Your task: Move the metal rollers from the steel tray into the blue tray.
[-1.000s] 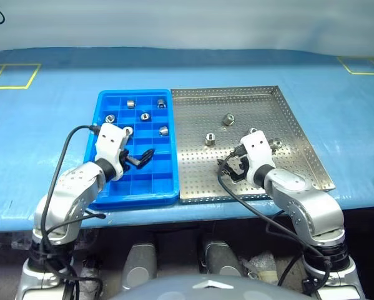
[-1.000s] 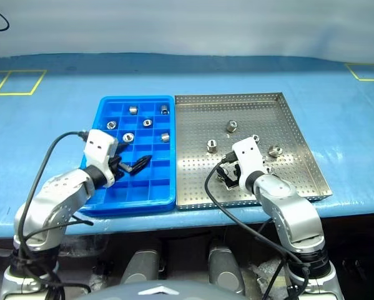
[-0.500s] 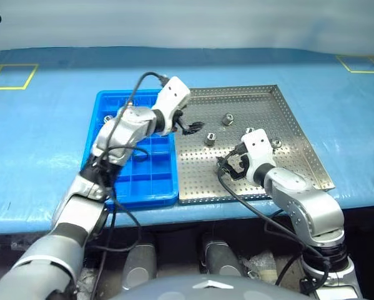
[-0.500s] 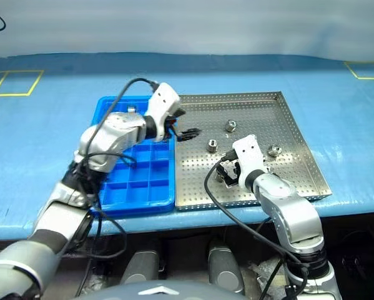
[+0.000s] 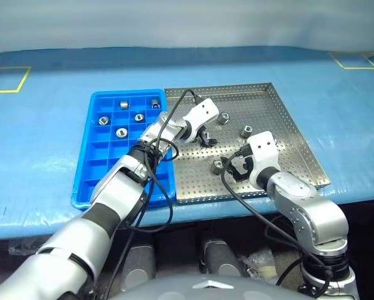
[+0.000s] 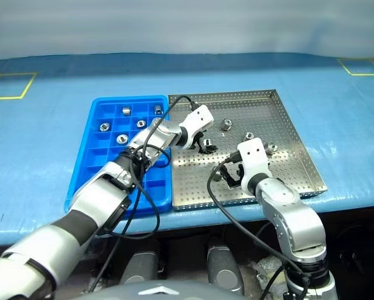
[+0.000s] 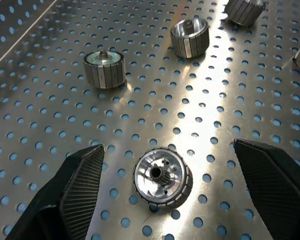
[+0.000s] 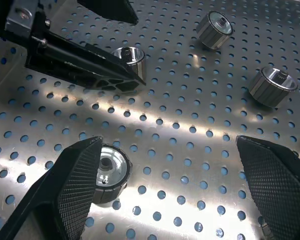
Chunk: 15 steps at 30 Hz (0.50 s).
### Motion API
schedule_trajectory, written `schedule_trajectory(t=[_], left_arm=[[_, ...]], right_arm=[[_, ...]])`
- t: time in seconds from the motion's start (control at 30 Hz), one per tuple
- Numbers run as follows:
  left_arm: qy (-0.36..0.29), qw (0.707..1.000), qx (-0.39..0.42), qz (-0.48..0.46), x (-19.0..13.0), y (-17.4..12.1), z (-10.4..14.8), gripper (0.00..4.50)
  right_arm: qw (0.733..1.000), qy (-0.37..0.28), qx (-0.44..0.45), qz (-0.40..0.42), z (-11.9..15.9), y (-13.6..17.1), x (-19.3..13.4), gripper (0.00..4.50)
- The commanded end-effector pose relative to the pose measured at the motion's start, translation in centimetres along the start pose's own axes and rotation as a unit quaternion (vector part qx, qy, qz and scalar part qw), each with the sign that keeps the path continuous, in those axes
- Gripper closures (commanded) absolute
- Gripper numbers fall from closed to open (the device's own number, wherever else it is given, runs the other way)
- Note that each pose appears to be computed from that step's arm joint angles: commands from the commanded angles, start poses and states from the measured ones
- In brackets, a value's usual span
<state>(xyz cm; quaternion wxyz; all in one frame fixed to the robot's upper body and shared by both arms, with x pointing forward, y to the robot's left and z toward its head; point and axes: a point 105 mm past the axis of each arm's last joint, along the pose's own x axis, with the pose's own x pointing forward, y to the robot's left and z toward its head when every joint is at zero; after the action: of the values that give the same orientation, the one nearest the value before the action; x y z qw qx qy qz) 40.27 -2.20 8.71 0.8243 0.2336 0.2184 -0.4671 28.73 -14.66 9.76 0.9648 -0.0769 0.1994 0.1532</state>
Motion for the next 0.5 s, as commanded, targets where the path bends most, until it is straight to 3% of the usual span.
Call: schedule_trajectory(t=[0.03, 0.5], left_arm=[[0.01, 1.0, 0.019, 0.018, 0.41, 0.27, 0.37, 0.02], [0.012, 1.0, -0.005, 0.025, 0.13, 0.96, -0.12, 0.02]], right_arm=[[0.999, -0.03, -0.006, -0.012, 1.28, -0.26, -0.65, 0.0], [0.999, -0.033, -0.006, -0.01, 1.53, -0.17, -0.37, 0.0]])
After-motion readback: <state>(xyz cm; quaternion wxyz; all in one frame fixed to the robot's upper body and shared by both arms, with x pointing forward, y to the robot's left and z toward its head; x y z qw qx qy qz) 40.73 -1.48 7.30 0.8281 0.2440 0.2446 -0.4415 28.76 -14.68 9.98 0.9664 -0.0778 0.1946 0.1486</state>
